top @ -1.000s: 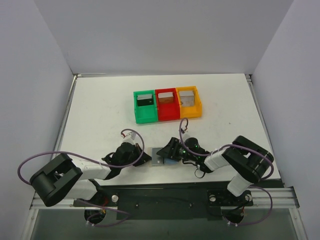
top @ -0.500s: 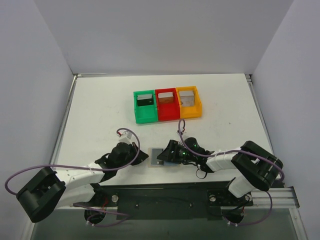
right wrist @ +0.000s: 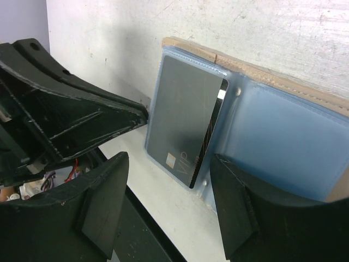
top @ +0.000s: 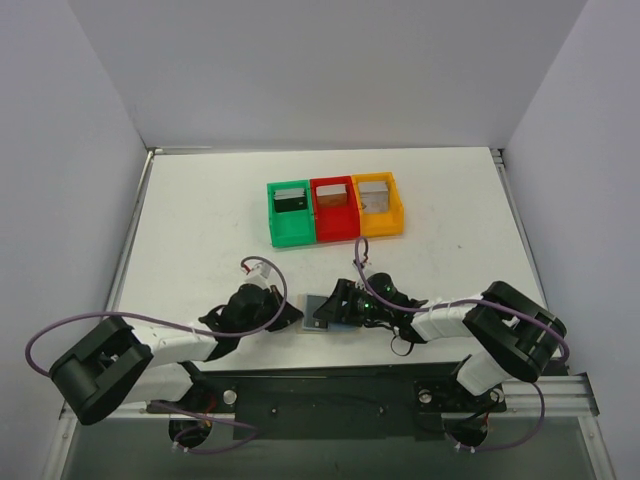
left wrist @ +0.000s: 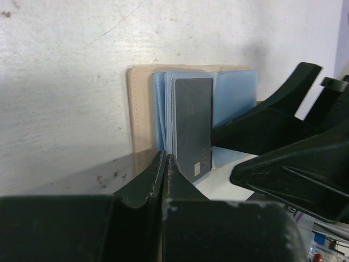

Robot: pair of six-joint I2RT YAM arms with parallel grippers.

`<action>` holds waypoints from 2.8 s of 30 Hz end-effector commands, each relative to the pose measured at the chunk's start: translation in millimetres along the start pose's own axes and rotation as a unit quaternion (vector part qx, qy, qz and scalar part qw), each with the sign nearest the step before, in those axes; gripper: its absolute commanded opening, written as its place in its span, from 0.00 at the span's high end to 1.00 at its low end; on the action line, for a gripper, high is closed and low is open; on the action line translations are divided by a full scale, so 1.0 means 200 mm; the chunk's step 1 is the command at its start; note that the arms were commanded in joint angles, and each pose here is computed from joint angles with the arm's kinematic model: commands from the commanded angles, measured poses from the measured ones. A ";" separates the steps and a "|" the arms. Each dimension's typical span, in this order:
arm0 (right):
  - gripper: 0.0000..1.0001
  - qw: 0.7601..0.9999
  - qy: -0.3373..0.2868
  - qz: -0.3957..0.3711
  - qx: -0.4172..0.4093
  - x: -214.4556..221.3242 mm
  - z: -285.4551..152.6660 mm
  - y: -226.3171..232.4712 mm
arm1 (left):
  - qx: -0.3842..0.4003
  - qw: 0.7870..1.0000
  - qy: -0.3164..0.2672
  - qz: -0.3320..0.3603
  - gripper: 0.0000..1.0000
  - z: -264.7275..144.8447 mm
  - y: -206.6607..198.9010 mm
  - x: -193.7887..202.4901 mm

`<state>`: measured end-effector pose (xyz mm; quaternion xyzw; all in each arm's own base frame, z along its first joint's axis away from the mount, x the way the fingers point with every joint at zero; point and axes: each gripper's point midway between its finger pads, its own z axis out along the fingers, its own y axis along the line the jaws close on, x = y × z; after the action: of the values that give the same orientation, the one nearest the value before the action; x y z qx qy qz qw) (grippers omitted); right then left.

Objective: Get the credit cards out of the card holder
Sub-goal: Remove the credit card from the card holder.

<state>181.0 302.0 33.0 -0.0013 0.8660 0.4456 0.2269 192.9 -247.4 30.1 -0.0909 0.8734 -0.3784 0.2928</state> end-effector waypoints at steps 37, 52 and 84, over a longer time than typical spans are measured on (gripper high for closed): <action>0.42 1.000 -0.010 -0.018 -0.015 -0.04 0.00 0.06 | 0.026 1.000 0.001 -0.001 1.00 0.09 -0.09 -0.01; 0.40 0.999 -0.042 -0.025 -0.006 -0.11 -0.06 0.07 | -0.002 1.000 0.006 0.000 1.00 0.09 -0.01 0.03; 0.40 0.998 -0.051 -0.002 -0.021 -0.11 -0.06 0.04 | -0.012 1.000 0.014 -0.001 1.00 0.10 0.05 0.07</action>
<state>186.0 285.2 39.8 0.0153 0.8630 0.4359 0.2549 201.3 -266.4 23.8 -0.0930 0.8671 -0.3946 0.2893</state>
